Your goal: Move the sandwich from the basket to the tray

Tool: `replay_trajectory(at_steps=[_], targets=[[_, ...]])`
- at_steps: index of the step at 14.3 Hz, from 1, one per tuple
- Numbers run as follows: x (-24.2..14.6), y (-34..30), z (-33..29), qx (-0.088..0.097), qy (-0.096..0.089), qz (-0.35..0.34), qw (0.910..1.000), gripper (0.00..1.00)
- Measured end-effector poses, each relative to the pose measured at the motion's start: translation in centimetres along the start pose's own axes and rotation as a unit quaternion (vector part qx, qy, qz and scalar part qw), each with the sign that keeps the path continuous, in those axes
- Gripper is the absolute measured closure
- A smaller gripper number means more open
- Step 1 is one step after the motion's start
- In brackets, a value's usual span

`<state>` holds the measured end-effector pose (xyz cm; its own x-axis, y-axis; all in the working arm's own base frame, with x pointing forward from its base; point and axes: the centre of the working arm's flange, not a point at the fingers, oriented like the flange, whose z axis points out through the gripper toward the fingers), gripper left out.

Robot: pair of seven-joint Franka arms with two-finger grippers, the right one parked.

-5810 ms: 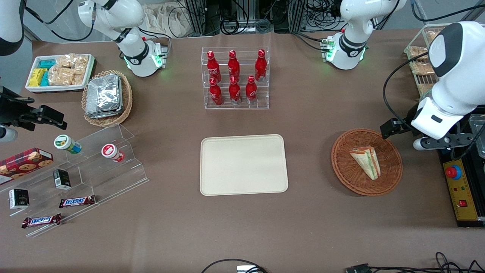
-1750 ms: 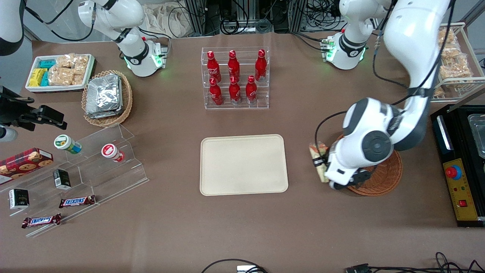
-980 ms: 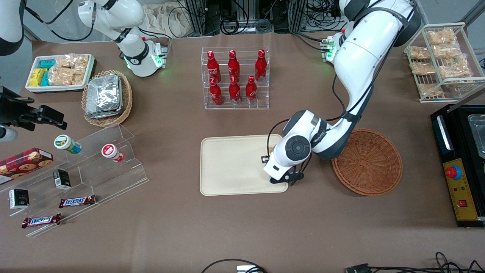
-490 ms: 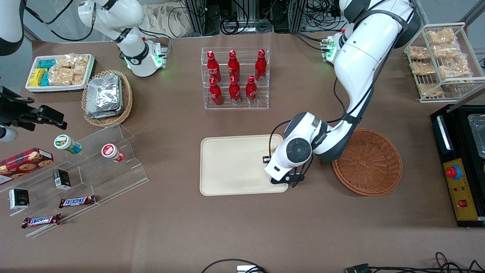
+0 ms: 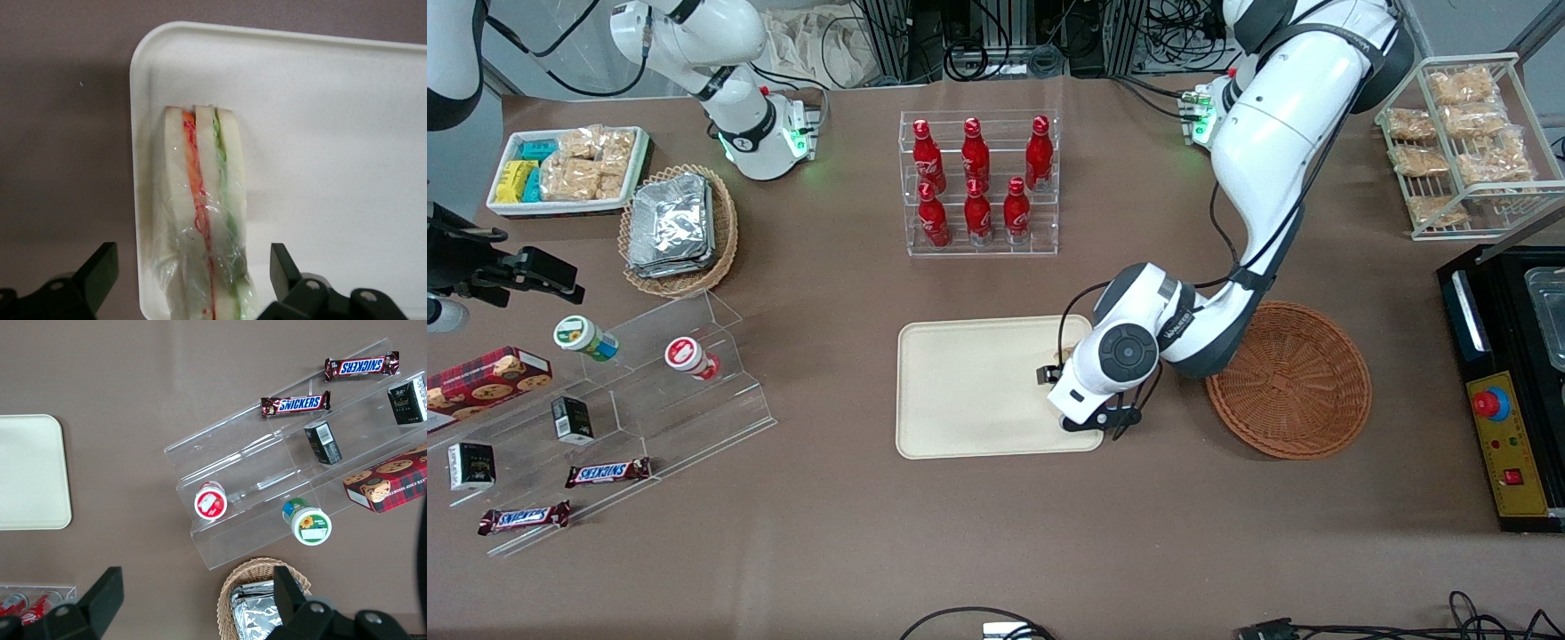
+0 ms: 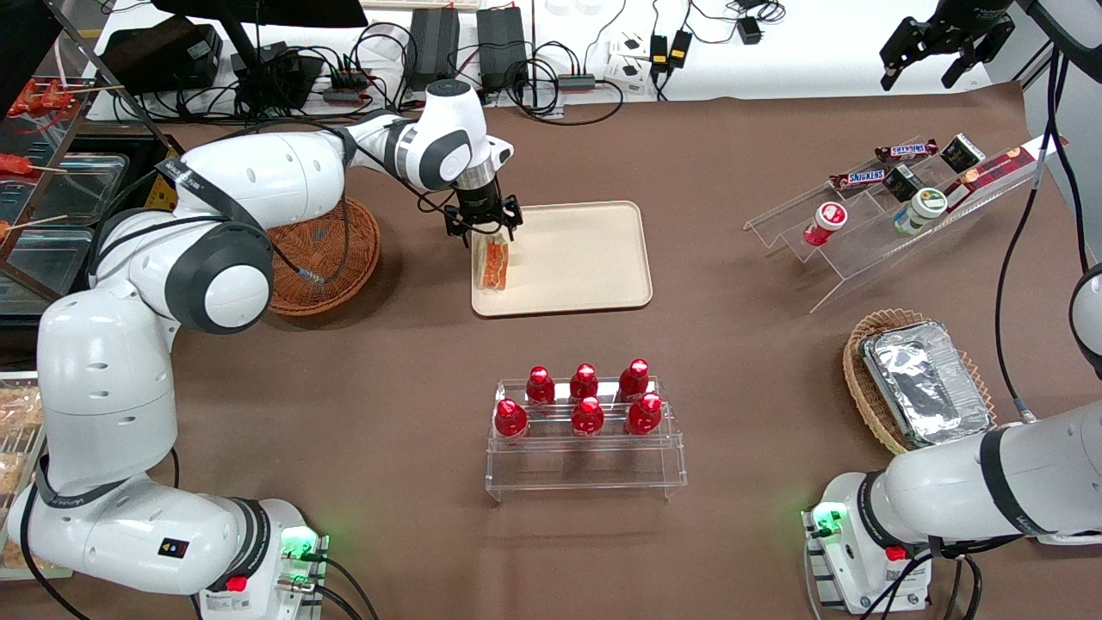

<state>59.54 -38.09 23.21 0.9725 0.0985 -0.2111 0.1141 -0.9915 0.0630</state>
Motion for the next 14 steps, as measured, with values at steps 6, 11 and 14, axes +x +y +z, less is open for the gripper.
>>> replay_trajectory(at_steps=[6,11,14], targets=[[-2.0,-1.9,-4.5,0.000,0.037,0.001,0.9993,0.00],[-6.2,-8.1,-9.6,0.025,0.073,0.004,0.9970,0.00],[-6.0,-12.3,-13.8,0.035,0.079,-0.012,0.9962,0.00]])
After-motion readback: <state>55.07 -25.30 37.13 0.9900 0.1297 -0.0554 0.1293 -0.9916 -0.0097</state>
